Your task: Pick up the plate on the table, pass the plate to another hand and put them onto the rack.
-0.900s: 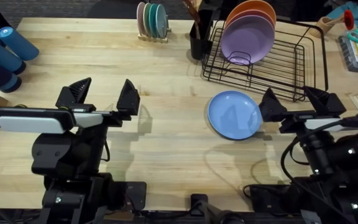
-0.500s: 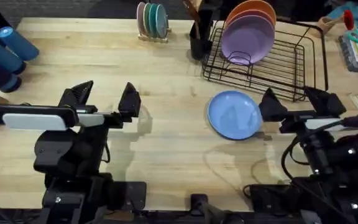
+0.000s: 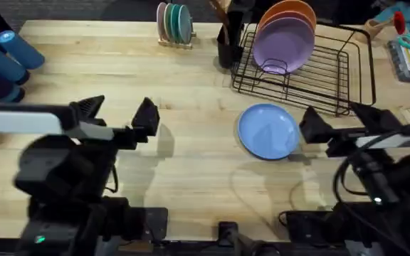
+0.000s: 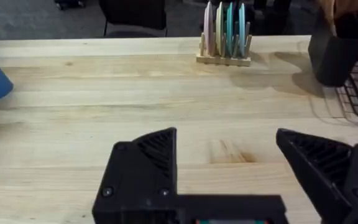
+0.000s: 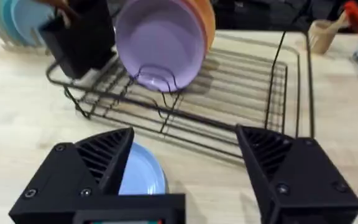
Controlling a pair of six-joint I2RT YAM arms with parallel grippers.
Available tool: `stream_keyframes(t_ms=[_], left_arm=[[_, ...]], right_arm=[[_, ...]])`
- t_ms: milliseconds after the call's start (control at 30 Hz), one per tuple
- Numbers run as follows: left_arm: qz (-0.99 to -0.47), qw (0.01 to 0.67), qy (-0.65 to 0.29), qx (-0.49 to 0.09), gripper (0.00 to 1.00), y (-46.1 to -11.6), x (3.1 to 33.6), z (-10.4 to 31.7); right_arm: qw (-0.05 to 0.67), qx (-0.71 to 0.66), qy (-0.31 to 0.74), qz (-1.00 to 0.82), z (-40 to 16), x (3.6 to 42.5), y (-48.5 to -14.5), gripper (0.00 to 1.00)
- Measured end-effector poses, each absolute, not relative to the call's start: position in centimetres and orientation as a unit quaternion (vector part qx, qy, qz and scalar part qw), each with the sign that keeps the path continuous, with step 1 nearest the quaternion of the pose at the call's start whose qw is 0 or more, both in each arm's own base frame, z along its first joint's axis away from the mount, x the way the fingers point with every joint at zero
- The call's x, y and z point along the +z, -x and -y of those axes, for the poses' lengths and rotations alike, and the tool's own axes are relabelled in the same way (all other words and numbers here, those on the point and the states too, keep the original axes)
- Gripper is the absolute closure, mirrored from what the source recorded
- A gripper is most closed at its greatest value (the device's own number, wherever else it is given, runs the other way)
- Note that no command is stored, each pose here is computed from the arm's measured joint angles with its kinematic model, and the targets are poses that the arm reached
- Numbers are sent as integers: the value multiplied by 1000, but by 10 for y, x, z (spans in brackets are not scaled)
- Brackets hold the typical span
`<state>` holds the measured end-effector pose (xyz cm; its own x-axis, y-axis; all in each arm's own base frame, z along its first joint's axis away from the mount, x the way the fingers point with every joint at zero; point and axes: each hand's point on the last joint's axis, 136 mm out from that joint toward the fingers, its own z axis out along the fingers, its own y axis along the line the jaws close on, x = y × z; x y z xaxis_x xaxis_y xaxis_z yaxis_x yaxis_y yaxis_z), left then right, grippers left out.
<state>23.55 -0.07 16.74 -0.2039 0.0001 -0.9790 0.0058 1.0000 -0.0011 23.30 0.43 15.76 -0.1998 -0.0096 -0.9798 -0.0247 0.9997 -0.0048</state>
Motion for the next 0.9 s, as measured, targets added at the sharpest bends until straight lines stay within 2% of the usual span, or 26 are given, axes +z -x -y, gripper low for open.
stream_keyframes(t_ms=[233,467,733,900], left_arm=[[-796,605,-2,-2,8,-240,212,1],[-821,570,-2,-3,8,-253,253,1],[-824,566,-16,-24,8,-269,295,9],[-826,562,-21,-31,8,-270,294,13]], right_arm=[[626,4,9,-779,-3,212,-226,5],[569,4,9,-822,-3,239,-230,4],[546,4,9,-837,-3,274,-250,3],[544,3,10,-839,-3,275,-252,4]])
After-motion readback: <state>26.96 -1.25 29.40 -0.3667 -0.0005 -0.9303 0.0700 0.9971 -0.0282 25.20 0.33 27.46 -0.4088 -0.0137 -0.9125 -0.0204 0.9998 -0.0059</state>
